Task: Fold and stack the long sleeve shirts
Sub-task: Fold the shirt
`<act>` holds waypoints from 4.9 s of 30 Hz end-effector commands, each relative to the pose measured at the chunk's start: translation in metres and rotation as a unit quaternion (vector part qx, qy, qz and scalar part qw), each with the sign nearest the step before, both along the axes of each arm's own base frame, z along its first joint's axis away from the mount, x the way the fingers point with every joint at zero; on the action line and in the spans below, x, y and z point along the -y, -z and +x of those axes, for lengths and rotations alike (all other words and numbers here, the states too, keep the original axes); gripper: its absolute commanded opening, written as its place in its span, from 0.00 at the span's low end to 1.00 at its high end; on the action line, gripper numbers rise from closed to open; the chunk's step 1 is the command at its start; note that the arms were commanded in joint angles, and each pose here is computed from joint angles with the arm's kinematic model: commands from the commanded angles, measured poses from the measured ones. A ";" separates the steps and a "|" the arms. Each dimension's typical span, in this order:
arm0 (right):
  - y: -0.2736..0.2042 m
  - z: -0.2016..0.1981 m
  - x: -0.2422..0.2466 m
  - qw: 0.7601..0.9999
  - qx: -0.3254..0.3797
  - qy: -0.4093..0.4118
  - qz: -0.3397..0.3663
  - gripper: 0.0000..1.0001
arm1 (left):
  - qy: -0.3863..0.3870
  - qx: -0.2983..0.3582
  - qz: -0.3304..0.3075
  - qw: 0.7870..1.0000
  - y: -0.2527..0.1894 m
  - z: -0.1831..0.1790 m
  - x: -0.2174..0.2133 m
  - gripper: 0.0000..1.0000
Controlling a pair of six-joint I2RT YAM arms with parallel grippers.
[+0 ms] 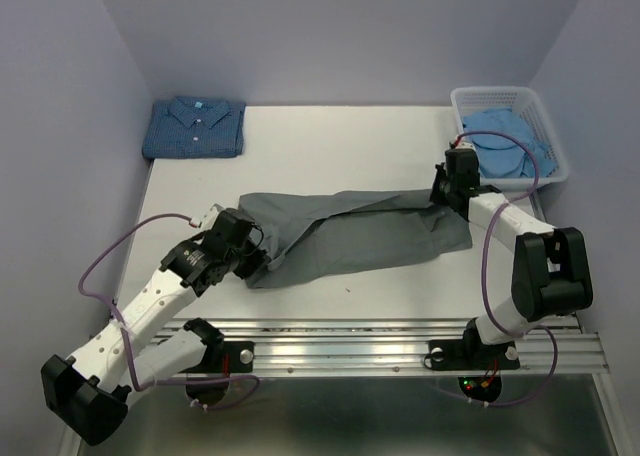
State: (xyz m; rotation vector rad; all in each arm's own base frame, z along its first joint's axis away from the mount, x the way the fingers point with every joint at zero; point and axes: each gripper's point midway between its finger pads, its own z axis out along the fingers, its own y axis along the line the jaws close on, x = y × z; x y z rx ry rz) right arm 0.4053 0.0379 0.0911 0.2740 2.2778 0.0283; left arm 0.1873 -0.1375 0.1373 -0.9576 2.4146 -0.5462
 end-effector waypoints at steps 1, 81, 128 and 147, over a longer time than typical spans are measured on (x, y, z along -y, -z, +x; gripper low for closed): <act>-0.002 -0.007 0.005 0.999 0.010 0.026 0.015 0.06 | 0.007 -0.015 -0.010 1.000 -0.006 -0.012 0.007 0.00; 0.067 0.021 -0.009 0.993 -0.113 -0.023 0.001 1.00 | 0.151 0.008 0.157 0.976 0.078 0.155 0.005 0.99; -0.077 -0.113 -0.446 0.707 0.128 -0.689 -0.094 1.00 | -0.181 0.046 0.243 0.952 -0.075 0.125 -0.231 0.99; 0.026 -0.120 -0.541 0.637 0.093 -0.739 -0.197 0.97 | -0.156 0.046 0.225 0.961 -0.059 0.108 -0.242 0.99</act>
